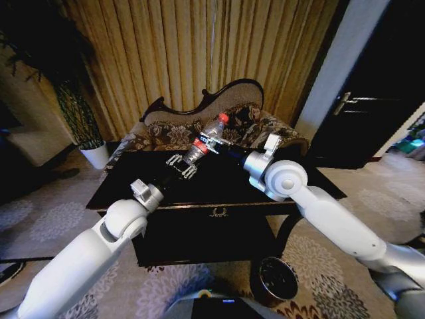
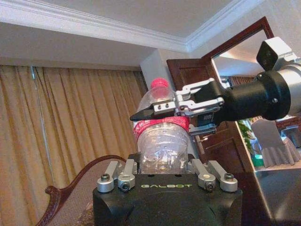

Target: Move to the front of the table and place the trash on the table into the trash bin.

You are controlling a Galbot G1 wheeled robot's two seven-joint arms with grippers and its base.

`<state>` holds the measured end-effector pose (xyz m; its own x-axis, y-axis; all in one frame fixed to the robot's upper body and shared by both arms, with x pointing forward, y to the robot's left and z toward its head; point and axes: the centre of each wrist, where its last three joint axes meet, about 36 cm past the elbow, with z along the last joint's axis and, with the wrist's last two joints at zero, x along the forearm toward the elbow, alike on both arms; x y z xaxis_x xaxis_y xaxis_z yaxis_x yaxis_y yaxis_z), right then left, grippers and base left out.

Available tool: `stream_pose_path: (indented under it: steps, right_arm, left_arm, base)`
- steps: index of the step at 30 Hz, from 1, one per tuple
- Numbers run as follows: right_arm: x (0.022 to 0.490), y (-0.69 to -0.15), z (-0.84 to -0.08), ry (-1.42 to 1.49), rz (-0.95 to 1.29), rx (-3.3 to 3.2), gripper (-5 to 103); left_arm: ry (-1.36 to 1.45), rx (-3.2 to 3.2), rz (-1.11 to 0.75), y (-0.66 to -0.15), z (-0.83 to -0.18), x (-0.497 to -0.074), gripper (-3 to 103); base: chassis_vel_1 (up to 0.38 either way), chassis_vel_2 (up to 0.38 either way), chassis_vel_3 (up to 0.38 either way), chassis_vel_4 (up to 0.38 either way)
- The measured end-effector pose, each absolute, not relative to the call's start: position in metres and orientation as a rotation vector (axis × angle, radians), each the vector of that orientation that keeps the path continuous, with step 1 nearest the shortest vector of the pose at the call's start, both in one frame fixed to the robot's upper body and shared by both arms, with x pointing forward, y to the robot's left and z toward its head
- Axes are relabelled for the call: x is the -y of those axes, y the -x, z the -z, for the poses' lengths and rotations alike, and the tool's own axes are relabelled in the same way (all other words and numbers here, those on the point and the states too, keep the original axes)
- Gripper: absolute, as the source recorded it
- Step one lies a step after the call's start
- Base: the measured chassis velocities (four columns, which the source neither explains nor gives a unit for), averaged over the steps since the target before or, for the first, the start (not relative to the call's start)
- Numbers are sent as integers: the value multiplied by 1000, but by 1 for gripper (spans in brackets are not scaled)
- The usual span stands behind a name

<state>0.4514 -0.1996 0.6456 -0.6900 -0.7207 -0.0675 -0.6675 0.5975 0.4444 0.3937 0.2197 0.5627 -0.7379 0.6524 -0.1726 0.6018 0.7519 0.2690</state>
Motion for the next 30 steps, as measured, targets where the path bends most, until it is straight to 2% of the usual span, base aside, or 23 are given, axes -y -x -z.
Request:
stream_pose_path:
  steps: [6,7,9,10,12,15,16,18,19,20,22,23,30]
  right_arm:
    - [203,-450,-645,-1172,671,2702,33]
    - [204,-450,-644,-1168,670,2702,33]
    - [204,-449,-644,-1166,669,2703,33]
    - [207,-449,-643,-1159,666,2711,33]
    - [208,-448,-642,-1169,667,2706,30]
    - [208,-447,-642,-1171,667,2706,28]
    - [208,-448,-642,-1172,668,2705,27]
    - [208,-448,-642,-1173,668,2706,27]
    - [208,-448,-643,-1175,666,2708,27]
    - [208,-449,-643,-1176,666,2709,27]
    - [208,-449,-643,-1175,667,2709,27]
    - [208,-450,-643,-1172,669,2710,27]
    - [220,-457,-638,-1103,688,2753,25]
  left_arm:
    - [-984,-2700,-292,-391,-563,-219,39]
    - [-985,-2704,-296,-390,-563,-219,45]
    - [-985,-2706,-297,-390,-562,-219,45]
    - [-984,-2711,-299,-389,-562,-220,55]
    - [-986,-2713,-301,-387,-561,-221,66]
    - [-986,-2713,-302,-387,-561,-221,66]
    - [-985,-2713,-302,-386,-562,-221,77]
    - [-987,-2713,-301,-386,-562,-222,77]
    - [-993,-2709,-299,-386,-564,-222,88]
    - [-997,-2705,-295,-386,-566,-222,93]
    - [-999,-2703,-293,-386,-567,-223,93]
    - [-999,-2699,-291,-386,-569,-224,99]
    - [-922,-2722,-242,-380,-582,-234,100]
  base:
    - [0,0,0,0]
    - [0,0,0,0]
    - [0,0,0,0]
    - [0,0,0,0]
    - [0,0,0,0]
    - [0,0,0,0]
    - [0,0,0,0]
    - [0,0,0,0]
    - [0,0,0,0]
    - [0,0,0,0]
    - [0,0,0,0]
    - [0,0,0,0]
    - [0,0,0,0]
